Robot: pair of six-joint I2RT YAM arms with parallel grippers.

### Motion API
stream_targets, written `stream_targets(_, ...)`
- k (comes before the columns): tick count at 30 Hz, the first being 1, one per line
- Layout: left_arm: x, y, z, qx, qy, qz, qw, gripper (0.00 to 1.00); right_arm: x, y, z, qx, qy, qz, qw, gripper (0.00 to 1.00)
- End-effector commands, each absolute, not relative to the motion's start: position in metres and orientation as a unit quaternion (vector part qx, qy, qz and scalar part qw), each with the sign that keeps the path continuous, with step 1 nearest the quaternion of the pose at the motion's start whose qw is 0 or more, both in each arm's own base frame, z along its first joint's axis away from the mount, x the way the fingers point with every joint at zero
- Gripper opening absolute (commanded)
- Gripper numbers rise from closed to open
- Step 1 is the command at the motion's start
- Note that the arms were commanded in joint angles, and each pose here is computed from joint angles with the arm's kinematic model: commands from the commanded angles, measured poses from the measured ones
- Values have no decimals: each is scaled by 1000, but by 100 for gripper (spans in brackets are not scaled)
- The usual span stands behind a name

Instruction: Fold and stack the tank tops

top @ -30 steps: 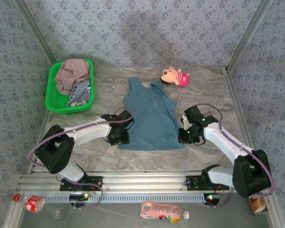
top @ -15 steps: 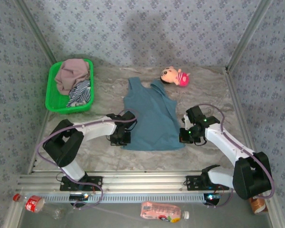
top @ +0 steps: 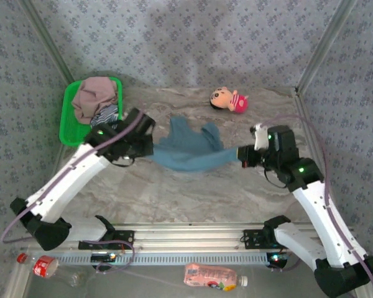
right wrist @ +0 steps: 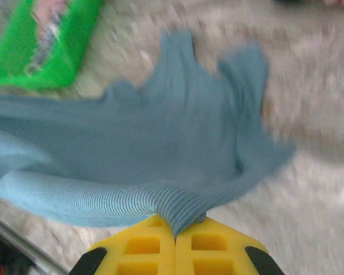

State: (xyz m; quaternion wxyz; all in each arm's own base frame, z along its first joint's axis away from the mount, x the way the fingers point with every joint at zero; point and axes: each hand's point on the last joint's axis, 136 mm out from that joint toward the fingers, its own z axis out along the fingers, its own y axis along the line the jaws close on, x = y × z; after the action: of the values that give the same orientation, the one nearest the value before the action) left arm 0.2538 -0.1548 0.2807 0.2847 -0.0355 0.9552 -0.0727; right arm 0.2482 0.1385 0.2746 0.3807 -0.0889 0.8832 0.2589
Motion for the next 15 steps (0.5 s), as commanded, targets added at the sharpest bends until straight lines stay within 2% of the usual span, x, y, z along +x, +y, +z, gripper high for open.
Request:
stream_targets(1, 276, -112, 317, -21, 946, 12, 324, 0, 290, 155, 352, -131, 822, 278, 479, 0)
stream_targets(9, 388, -90, 415, -38, 883, 22, 467, 0, 415, 187, 449, -170, 751, 268, 579, 0)
stream_targets(15, 443, -72, 483, -58, 828, 31, 556, 0, 473, 203, 491, -168, 706, 275, 631, 0)
